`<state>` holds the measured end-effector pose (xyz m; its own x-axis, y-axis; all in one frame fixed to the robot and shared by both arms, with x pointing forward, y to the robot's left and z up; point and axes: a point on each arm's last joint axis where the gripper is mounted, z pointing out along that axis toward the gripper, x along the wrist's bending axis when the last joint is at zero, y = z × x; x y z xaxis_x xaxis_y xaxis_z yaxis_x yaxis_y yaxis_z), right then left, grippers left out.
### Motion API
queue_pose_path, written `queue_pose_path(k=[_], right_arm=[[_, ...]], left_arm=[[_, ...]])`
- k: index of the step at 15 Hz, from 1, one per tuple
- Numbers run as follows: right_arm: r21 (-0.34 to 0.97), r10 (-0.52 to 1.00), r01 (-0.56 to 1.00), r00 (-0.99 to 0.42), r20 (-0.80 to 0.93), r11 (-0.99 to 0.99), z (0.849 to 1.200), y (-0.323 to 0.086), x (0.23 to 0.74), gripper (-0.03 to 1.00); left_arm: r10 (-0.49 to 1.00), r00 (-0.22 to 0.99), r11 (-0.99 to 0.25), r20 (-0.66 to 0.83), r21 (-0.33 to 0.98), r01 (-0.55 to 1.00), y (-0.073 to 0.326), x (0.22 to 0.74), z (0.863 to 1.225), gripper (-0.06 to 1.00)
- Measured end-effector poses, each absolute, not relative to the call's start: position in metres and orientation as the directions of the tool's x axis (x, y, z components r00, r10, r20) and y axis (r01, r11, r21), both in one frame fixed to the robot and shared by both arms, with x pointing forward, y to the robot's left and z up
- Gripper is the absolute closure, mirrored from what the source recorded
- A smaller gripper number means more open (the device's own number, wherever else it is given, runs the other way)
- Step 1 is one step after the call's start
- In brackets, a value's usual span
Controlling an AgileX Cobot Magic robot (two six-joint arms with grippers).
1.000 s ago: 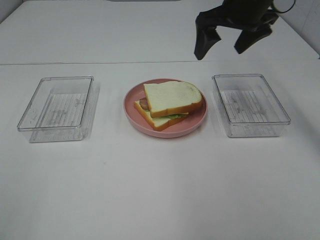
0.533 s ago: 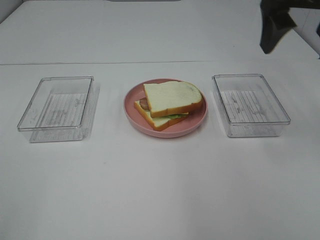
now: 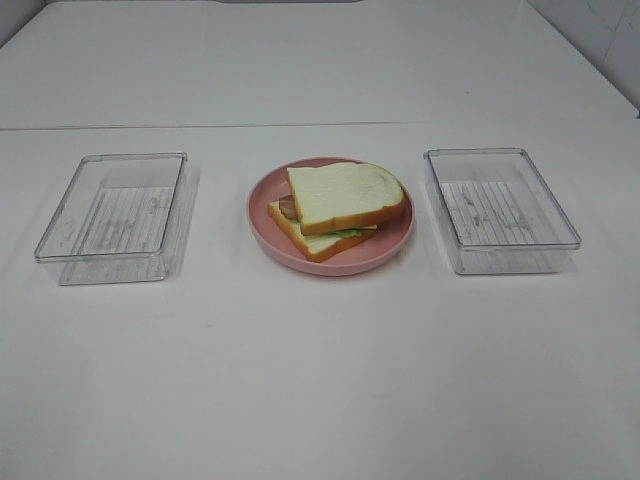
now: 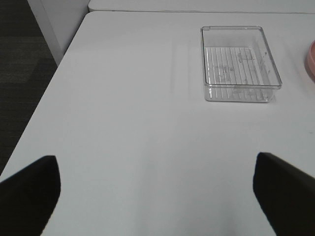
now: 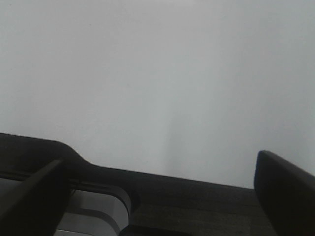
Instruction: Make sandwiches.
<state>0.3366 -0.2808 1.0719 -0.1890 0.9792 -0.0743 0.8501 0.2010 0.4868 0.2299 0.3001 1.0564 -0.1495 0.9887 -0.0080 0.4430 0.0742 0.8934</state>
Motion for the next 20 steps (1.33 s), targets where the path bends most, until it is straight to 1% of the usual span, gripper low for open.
queue_pose_path(k=[2, 3, 4, 6, 7, 9, 12, 20], right_arm=[[0.571, 0.987, 0.808, -0.158, -0.033, 0.148, 1.06, -0.29, 0.302, 0.0], [0.592, 0.987, 0.793, -0.156, -0.028, 0.142, 1.057, -0.292, 0.294, 0.0], [0.651, 0.986, 0.748, -0.164, -0.009, 0.13, 1.048, -0.293, 0.276, 0.0], [0.704, 0.99, 0.703, -0.143, -0.002, 0.103, 1.04, -0.295, 0.262, 0.0], [0.785, 0.995, 0.616, -0.103, -0.003, 0.066, 1.035, -0.297, 0.249, 0.0], [0.83, 0.998, 0.556, -0.065, -0.008, 0.043, 1.036, -0.298, 0.24, 0.0], [0.846, 1.0, 0.533, -0.027, 0.0, 0.014, 1.036, -0.299, 0.236, 0.0], [0.846, 1.0, 0.533, -0.023, 0.006, 0.007, 1.036, -0.299, 0.236, 0.0]], left_arm=[[0.989, -0.149, 0.074, -0.008, 0.893, 0.443, 0.3, 0.23, 1.056, -0.05], [0.989, -0.149, 0.074, -0.008, 0.893, 0.443, 0.3, 0.23, 1.056, -0.05], [0.989, -0.149, 0.074, -0.008, 0.893, 0.443, 0.3, 0.23, 1.056, -0.05], [0.989, -0.149, 0.074, -0.008, 0.893, 0.443, 0.3, 0.23, 1.056, -0.05], [0.989, -0.149, 0.074, -0.008, 0.893, 0.443, 0.3, 0.23, 1.056, -0.05], [0.989, -0.149, 0.074, -0.008, 0.893, 0.443, 0.3, 0.23, 1.056, -0.05], [0.989, -0.149, 0.074, -0.008, 0.893, 0.443, 0.3, 0.23, 1.056, -0.05], [0.989, -0.149, 0.074, -0.008, 0.893, 0.443, 0.3, 0.23, 1.056, -0.05]])
